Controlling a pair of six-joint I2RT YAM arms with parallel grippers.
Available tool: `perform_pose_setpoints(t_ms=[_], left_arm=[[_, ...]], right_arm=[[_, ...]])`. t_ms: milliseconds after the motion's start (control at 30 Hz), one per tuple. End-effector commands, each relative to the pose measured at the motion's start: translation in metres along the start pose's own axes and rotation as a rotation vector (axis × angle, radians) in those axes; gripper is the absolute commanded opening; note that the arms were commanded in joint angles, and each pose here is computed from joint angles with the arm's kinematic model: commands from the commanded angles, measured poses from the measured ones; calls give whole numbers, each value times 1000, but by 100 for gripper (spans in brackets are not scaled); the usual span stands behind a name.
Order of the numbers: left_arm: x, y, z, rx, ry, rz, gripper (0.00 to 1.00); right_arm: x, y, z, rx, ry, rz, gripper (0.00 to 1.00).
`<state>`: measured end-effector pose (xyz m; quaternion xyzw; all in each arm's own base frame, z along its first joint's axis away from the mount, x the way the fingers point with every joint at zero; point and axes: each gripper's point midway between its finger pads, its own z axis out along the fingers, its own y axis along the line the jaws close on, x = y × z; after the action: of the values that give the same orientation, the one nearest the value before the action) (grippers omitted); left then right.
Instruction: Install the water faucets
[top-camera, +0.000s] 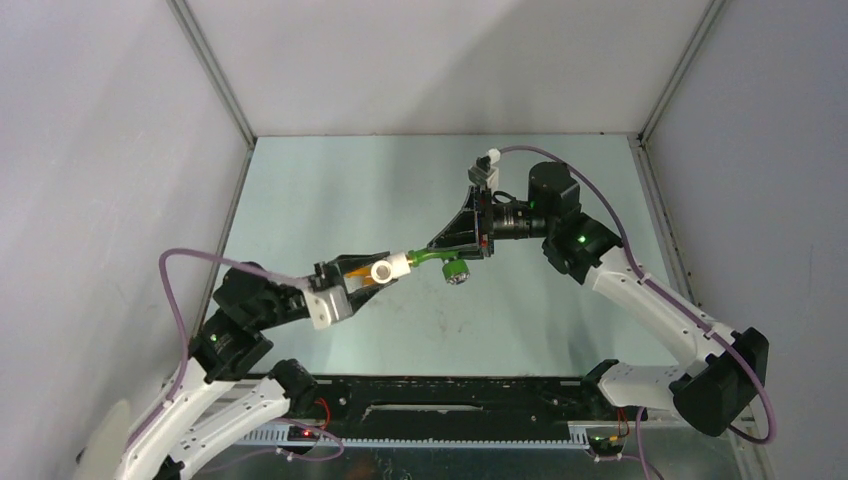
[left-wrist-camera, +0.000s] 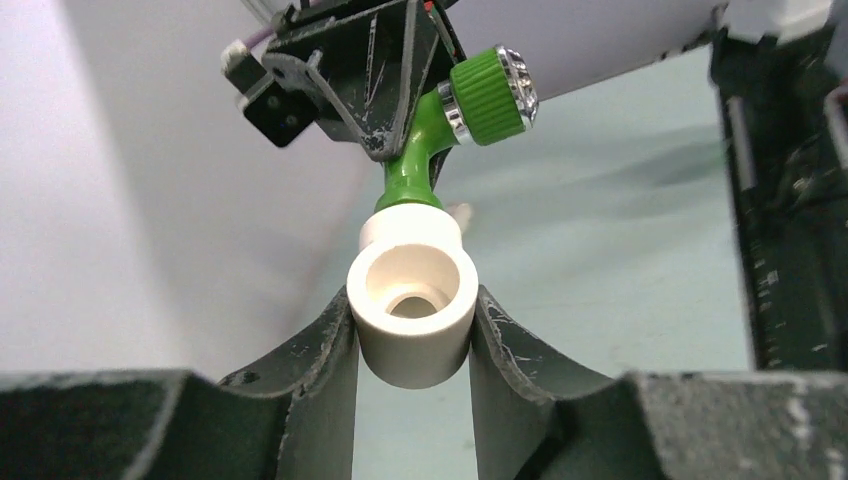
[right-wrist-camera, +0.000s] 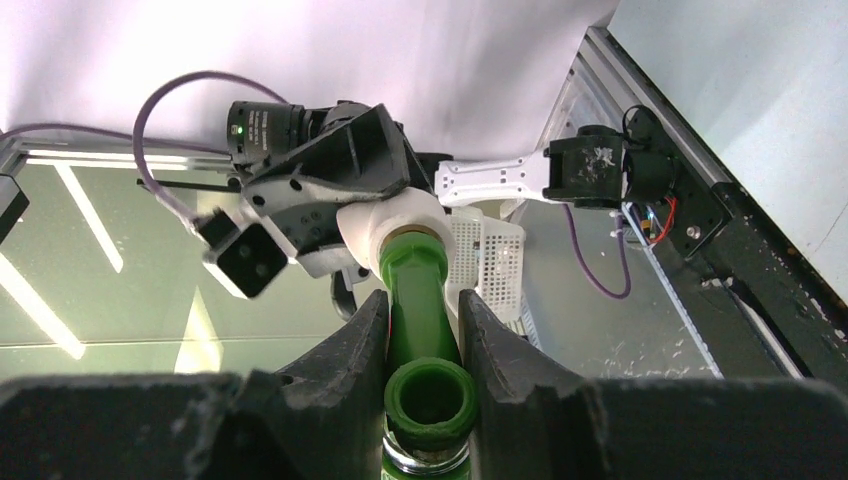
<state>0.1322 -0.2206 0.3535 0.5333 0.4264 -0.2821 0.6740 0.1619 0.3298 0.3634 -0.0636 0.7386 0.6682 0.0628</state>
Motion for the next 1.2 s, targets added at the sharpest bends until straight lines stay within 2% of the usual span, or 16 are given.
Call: perform_pose_setpoints(t_ms=[0, 233, 367, 433, 500, 533, 567, 600, 633, 833, 933, 1000, 1167], left_arm=[[-3, 11, -3, 0, 60, 403, 0], [-16, 22, -9, -23, 111, 742, 0], [-19, 27, -11, -48, 125, 790, 2], [-20, 27, -12, -55, 118, 785, 11], [-19, 26, -12, -55, 116, 768, 21], [-19, 27, -12, -63, 116, 755, 30], [-20, 27, -13, -71, 110, 735, 46], [-21, 27, -13, -83, 104, 715, 89], [-22, 28, -14, -94, 101, 701, 98], [-16, 31, -25, -176, 99, 574, 100], [-2, 28, -32, -222, 118, 439, 100], [9, 32, -39, -307, 132, 288, 100], [44, 49, -63, -634, 173, -243, 100]], right_arm=[[2, 5, 6, -21, 16, 12, 0], [0, 4, 7, -19, 10, 16, 0], [-2, 4, 7, -20, 4, 14, 0], [-2, 5, 6, -22, -1, 12, 0], [-3, 5, 6, -22, -2, 10, 0], [-3, 6, 6, -24, -3, 8, 0], [-3, 5, 6, -23, -3, 7, 0], [-3, 6, 5, -24, -6, 2, 0], [-4, 6, 4, -23, -9, -4, 0], [-5, 2, -4, 2, -30, -37, 0], [-7, 1, -11, 12, -49, -67, 0], [-10, 0, -19, 21, -69, -96, 0], [-12, 0, -43, 42, -108, -204, 0]])
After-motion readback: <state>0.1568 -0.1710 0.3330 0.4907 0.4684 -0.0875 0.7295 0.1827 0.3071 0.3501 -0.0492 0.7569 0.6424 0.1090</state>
